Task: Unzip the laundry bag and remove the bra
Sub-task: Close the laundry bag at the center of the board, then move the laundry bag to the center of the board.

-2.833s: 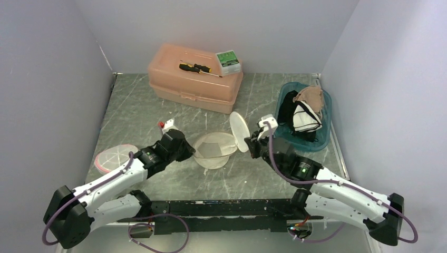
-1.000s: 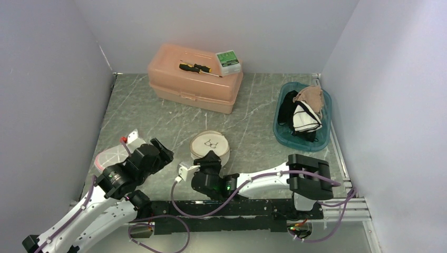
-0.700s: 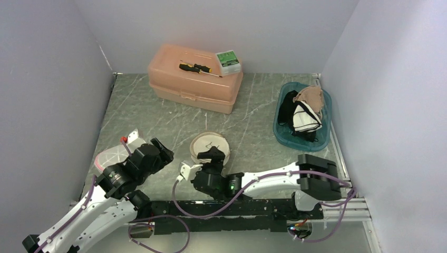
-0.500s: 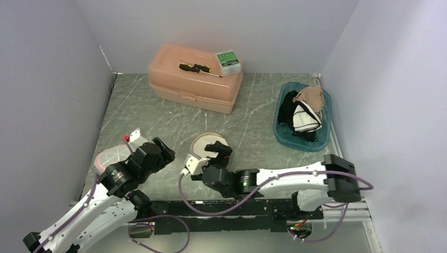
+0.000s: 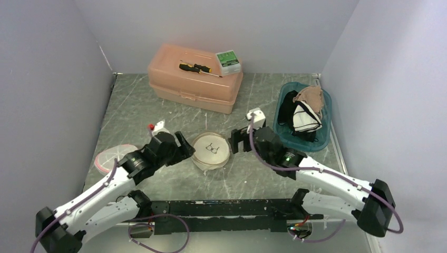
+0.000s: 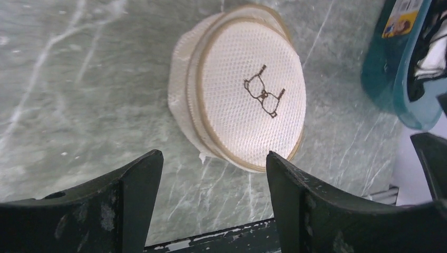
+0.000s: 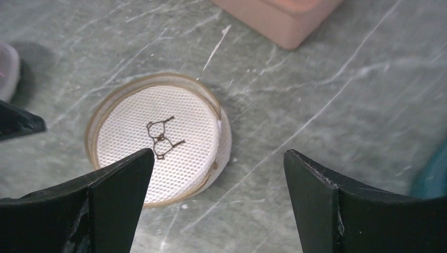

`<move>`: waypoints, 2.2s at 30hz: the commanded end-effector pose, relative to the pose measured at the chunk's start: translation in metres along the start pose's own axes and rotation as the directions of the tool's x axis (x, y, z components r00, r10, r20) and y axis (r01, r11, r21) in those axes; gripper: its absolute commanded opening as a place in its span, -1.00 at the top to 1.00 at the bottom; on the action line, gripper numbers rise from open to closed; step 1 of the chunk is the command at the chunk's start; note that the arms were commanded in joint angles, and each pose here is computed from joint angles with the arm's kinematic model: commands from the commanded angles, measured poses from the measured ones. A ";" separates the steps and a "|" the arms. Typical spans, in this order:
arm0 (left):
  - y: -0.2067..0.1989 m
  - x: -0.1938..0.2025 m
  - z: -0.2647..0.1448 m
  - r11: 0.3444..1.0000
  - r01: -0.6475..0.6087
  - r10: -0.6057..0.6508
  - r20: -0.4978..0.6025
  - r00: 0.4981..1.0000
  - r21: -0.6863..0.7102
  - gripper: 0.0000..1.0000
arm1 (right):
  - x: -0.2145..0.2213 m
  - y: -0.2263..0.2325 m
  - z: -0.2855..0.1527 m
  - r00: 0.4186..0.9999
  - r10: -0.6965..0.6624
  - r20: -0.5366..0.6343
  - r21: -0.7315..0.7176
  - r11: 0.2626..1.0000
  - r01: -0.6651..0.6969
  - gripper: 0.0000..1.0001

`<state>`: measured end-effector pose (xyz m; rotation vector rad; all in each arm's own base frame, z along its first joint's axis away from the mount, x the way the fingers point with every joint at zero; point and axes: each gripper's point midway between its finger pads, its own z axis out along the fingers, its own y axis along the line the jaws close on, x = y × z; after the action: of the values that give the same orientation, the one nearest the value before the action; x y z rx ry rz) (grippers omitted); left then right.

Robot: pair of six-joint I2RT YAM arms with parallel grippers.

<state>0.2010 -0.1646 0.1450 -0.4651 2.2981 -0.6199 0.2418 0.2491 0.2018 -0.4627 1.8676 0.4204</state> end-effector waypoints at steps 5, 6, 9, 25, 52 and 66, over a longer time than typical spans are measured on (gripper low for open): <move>-0.021 0.017 0.041 0.997 -0.064 0.068 -0.108 0.992 0.037 -0.50 | 0.034 0.011 0.017 0.858 0.488 -0.163 -0.199 0.835 -0.513 -0.90; -0.016 0.019 0.046 0.997 -0.071 0.073 -0.117 0.991 0.018 -0.49 | 0.039 0.011 0.019 0.845 0.505 -0.177 -0.199 0.822 -0.533 -0.91; -0.011 0.025 0.058 0.998 -0.063 0.066 -0.131 0.989 0.024 -0.46 | 0.052 0.008 0.024 0.811 0.548 -0.205 -0.193 0.790 -0.582 -0.91; 0.044 0.041 0.090 0.991 -0.033 0.012 -0.153 0.988 -0.132 0.20 | 0.086 0.019 0.051 0.720 0.614 -0.322 -0.183 0.706 -0.684 -0.73; 0.051 0.062 0.102 0.995 -0.027 0.009 -0.195 0.981 -0.092 0.29 | 0.159 0.009 0.086 0.689 0.587 -0.426 -0.018 0.756 -0.655 0.37; 0.052 0.056 0.099 0.994 -0.044 0.025 -0.177 0.984 -0.105 0.20 | 0.175 -0.020 0.072 0.752 0.519 -0.407 0.118 0.846 -0.520 0.03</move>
<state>0.2298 -0.1889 0.0252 -0.4436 2.4940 -0.6001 0.2546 0.2809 0.0267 -0.0034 2.3876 0.9662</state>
